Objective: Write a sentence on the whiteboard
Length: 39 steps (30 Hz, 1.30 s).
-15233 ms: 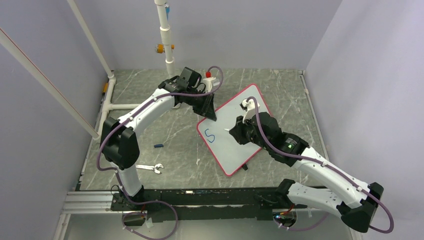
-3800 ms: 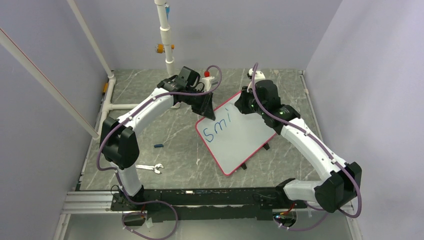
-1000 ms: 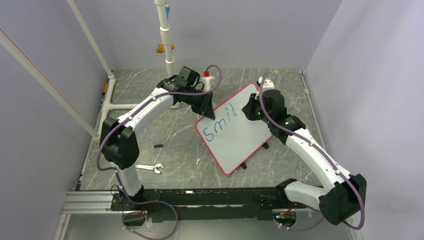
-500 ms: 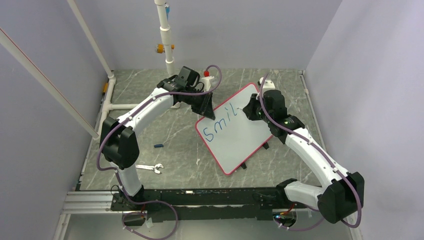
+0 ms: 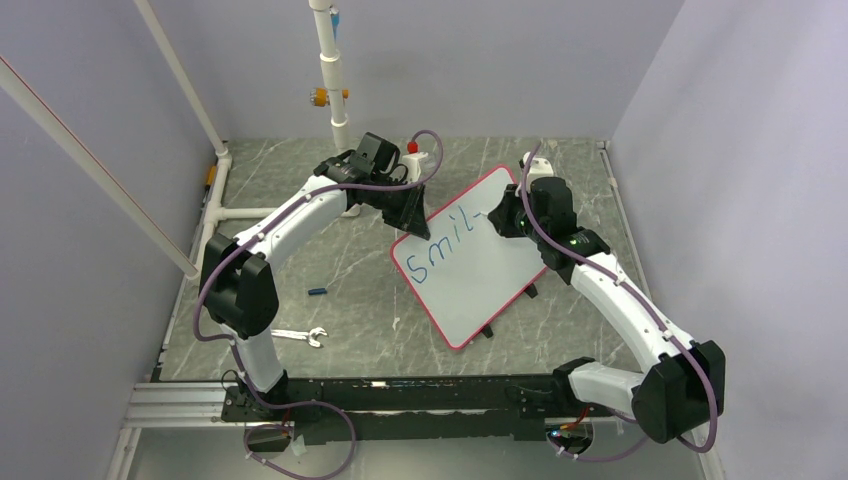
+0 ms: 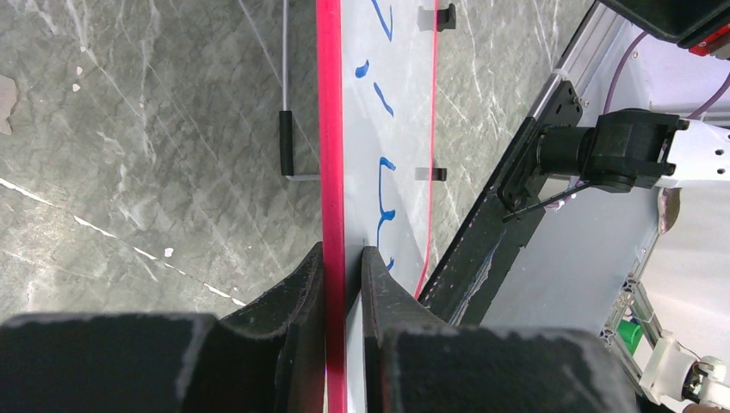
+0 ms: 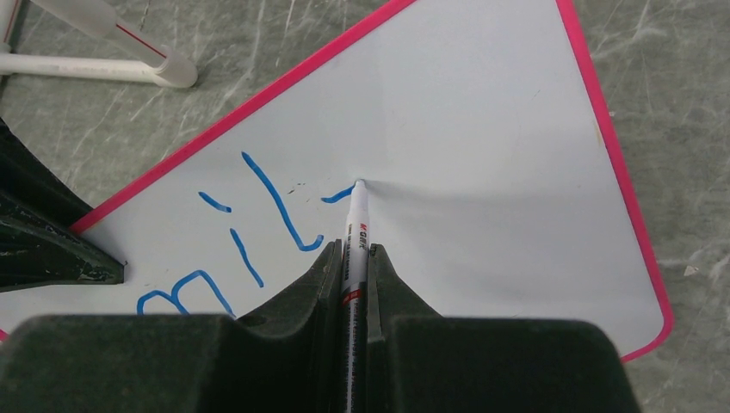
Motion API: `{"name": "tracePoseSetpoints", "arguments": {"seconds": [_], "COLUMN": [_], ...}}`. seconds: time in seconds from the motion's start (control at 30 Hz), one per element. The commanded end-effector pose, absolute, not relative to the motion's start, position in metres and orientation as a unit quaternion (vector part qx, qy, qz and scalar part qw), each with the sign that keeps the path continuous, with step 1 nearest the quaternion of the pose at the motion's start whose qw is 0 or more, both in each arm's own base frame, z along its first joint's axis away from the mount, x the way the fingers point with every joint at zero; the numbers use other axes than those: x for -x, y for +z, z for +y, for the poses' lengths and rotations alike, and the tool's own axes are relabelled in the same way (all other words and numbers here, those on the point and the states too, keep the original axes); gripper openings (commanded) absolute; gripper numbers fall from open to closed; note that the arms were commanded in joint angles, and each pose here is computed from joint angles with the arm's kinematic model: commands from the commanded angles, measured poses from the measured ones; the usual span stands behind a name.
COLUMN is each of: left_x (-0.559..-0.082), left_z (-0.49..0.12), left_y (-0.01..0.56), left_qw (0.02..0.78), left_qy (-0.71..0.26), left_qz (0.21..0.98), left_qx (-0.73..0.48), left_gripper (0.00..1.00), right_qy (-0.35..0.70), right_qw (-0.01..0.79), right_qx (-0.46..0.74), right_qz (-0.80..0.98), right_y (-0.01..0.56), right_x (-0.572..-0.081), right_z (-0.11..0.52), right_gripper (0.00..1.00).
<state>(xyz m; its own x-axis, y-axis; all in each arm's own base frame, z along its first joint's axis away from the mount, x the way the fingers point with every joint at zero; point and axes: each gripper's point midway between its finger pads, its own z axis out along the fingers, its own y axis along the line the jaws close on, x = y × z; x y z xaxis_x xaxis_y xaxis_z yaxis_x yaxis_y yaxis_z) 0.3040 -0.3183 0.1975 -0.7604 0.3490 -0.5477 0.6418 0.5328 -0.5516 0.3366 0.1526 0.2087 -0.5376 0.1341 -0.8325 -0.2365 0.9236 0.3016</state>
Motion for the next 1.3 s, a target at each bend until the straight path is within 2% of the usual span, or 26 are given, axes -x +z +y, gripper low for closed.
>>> {"name": "tracePoseSetpoints", "arguments": {"seconds": [0.0,0.37,0.63,1.27], "left_x": [-0.316,-0.316,-0.317,-0.316], "left_z": [-0.323,-0.324,-0.323,-0.322], "left_y": [0.234,0.232,0.23,0.234], "left_qw": [0.263,0.262,0.261,0.267], "left_qy": [-0.388,-0.386,-0.382,-0.381], "left_qz": [0.824,0.824,0.826,0.825], "left_qx": [-0.32,-0.321,-0.321,-0.322], "left_gripper": [0.0,0.0,0.0,0.0], "right_qy": [0.222,0.25,0.258,0.199], "right_qw": [0.498,0.502,0.485,0.466], "right_qx": [0.036,0.042,0.05,0.023], "right_qz": [0.838,0.827,0.834,0.862], "right_y": [0.229,0.243,0.232,0.194], "right_x": [-0.345,-0.342,-0.334,-0.319], "right_z": [0.164,0.172,0.175,0.148], "right_gripper": [0.0,0.0,0.0,0.0]}}
